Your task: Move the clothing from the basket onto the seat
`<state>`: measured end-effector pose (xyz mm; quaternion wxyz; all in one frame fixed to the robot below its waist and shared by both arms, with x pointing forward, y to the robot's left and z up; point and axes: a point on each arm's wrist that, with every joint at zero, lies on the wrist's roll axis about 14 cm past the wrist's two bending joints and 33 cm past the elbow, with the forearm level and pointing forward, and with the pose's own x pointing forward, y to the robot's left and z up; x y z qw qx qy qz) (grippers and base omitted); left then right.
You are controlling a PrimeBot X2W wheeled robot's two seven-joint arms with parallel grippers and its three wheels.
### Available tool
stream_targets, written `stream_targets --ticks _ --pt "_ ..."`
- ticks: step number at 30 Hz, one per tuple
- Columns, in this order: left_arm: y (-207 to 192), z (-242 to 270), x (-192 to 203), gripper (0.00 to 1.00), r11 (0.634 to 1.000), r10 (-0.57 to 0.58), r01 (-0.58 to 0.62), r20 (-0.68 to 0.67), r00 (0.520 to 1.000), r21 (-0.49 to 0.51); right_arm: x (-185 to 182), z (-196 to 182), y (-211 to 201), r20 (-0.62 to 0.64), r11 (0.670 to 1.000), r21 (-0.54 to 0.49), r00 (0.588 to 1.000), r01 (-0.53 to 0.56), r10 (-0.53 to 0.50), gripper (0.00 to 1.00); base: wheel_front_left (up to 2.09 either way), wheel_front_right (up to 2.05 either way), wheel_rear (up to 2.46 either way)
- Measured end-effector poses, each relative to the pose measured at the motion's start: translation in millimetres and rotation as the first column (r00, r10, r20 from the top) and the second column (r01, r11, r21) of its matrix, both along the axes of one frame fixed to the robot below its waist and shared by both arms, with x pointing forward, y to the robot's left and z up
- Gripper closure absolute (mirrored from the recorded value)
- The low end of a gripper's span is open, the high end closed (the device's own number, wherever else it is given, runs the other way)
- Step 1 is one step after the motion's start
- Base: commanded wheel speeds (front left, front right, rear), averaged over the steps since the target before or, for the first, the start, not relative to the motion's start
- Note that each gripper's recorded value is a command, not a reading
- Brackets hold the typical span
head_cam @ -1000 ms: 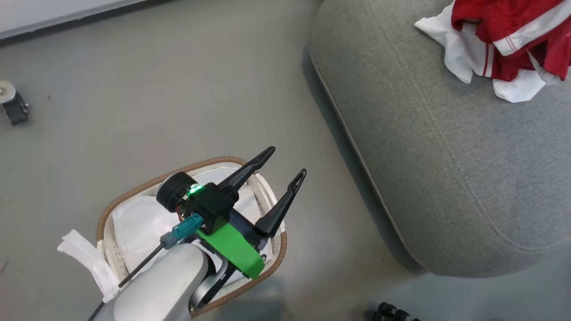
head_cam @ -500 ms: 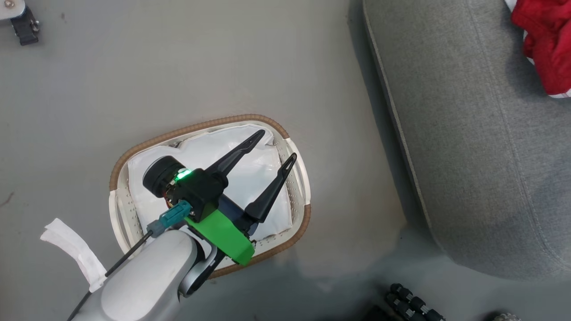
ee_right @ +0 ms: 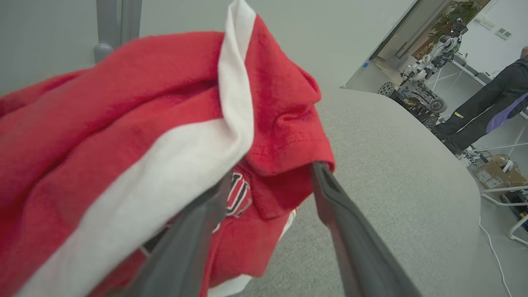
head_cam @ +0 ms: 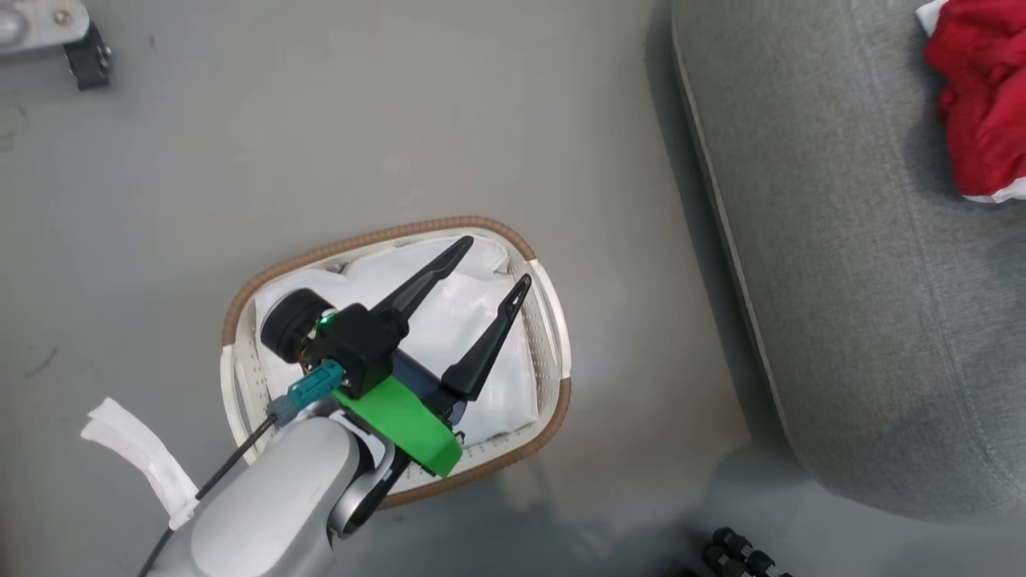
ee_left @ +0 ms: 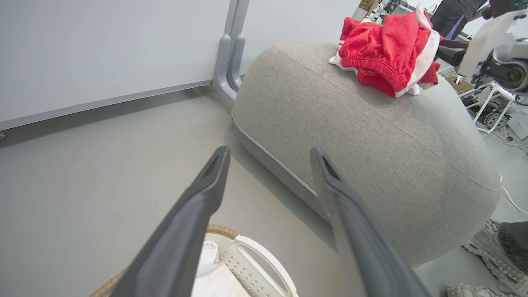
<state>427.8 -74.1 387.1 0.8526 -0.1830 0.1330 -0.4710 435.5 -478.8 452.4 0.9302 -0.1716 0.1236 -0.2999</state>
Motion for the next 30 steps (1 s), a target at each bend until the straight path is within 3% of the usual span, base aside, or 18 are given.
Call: stream_targets --ticks 8,15,21,30 --pt "13.3 20.0 -5.4 0.0 0.996 0.083 -0.083 0.01 0.996 0.015 -17.7 24.6 28.9 0.081 0.998 -0.005 0.995 -0.065 0.065 0.0 0.0 0.0 0.0" --pt "43.3 41.7 -4.2 0.0 0.975 0.217 -0.219 0.048 0.975 0.029 -15.5 41.4 93.2 0.203 0.974 0.05 0.957 -0.221 0.207 0.0 0.0 0.0 0.0" --pt "81.4 54.1 -3.2 0.0 0.933 0.351 -0.356 0.091 0.932 0.055 -2.1 48.6 164.9 0.3 0.909 0.123 0.888 -0.398 0.348 0.0 0.0 0.0 0.0" --pt "162.0 56.5 -4.5 0.0 0.792 0.584 -0.6 0.141 0.799 0.116 13.6 48.4 251.7 0.389 0.784 0.226 0.791 -0.578 0.472 0.0 0.0 0.0 0.0"
